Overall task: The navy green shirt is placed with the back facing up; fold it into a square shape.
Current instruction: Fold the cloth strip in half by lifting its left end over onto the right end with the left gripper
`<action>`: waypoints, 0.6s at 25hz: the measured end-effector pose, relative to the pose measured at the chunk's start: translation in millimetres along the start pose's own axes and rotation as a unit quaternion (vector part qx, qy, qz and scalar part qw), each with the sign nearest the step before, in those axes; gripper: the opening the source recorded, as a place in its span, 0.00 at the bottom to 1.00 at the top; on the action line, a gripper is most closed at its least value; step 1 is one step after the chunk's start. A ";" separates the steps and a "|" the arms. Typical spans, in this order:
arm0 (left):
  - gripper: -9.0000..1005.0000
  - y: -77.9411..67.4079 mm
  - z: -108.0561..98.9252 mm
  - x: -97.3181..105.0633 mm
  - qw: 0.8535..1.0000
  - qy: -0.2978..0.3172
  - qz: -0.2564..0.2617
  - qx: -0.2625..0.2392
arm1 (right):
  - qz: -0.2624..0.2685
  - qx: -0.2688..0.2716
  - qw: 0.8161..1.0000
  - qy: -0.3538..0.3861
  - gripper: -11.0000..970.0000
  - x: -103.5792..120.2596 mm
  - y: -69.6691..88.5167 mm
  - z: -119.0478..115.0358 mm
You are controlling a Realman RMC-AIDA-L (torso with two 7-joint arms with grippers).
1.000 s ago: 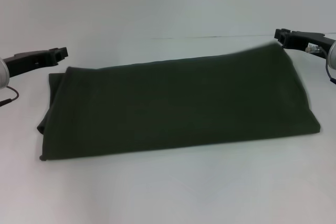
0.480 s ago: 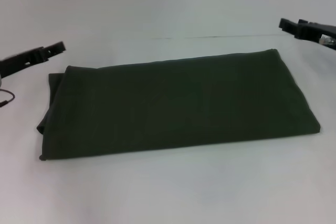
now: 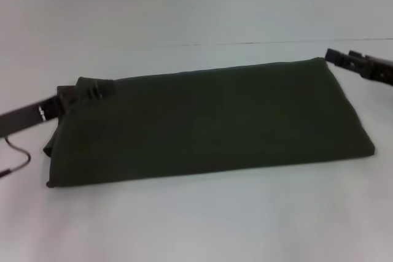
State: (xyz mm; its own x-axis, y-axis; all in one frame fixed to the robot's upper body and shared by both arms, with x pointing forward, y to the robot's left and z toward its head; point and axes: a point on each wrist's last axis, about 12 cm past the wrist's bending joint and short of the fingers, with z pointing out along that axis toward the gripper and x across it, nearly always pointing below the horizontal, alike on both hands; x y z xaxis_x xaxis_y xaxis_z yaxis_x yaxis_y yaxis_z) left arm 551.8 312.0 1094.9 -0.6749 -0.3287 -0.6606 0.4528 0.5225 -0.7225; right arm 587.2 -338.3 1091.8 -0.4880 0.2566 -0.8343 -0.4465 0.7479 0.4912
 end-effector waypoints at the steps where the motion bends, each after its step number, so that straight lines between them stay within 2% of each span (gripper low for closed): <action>1: 0.92 -1.5 -2.5 3.7 1.000 0.004 -0.011 0.009 | 0.005 -0.006 1.000 0.001 0.90 2.9 0.5 -4.3; 3: 0.92 -2.8 -10.3 13.4 0.999 0.011 -0.044 0.022 | 0.014 -0.014 1.000 0.003 0.90 8.9 0.2 -14.0; 7: 0.92 -0.8 -17.4 21.2 0.997 0.011 -0.077 0.020 | 0.023 -0.015 1.000 0.007 0.92 18.7 -1.8 -27.2; 15: 0.92 -1.8 -23.5 31.7 0.990 0.032 -0.133 0.026 | 0.017 -0.028 0.999 0.019 0.94 19.0 0.0 -29.4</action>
State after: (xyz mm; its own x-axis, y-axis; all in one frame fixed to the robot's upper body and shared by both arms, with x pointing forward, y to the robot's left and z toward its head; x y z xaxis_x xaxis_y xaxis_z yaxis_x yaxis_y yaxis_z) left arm 515.9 319.1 1080.1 -0.8094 -0.3977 -0.4321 0.2817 0.3827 -0.8799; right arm 555.9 -351.4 1083.3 -0.5307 0.2578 -0.8074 -0.4695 0.7037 0.5332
